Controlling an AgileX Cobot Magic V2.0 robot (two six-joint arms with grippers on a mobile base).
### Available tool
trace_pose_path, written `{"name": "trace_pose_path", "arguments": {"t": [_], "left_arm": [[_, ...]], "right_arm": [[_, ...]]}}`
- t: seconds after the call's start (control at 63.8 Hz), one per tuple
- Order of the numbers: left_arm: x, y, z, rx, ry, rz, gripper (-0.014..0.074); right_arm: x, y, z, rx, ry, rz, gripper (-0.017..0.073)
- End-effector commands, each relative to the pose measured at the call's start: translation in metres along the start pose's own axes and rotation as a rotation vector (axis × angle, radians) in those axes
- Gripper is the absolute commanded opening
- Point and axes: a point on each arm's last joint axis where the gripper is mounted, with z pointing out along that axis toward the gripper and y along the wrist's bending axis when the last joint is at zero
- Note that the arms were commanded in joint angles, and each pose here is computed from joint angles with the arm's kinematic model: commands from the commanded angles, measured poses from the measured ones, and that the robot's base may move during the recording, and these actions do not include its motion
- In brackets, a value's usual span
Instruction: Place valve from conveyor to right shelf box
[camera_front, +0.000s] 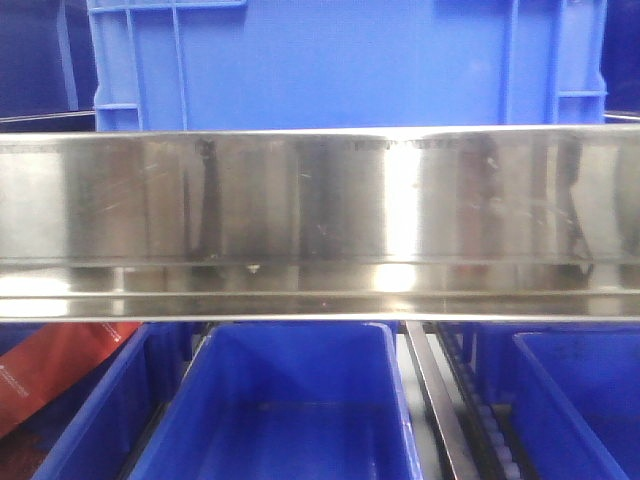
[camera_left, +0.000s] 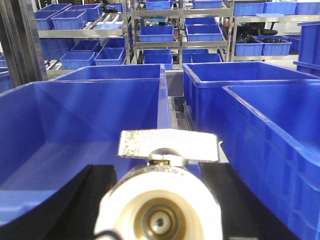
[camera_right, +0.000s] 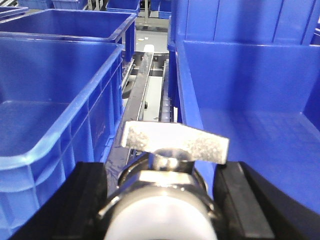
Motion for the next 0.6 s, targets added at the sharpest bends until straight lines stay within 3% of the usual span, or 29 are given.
{"name": "trace_pose_path", "arguments": {"t": [0.0,0.58], "left_arm": [[-0.0071,0.0001,-0.0029,0.000,-0.068,-0.013,-0.0111],[-0.0071,0.0001,-0.0029,0.000,-0.068,-0.013,-0.0111]], "right_arm": [[-0.0110,-0.0005,-0.0049,0.011,-0.093,-0.008,-0.0154],[-0.0110,-0.0005,-0.0049,0.011,-0.093,-0.008,-0.0154]]}}
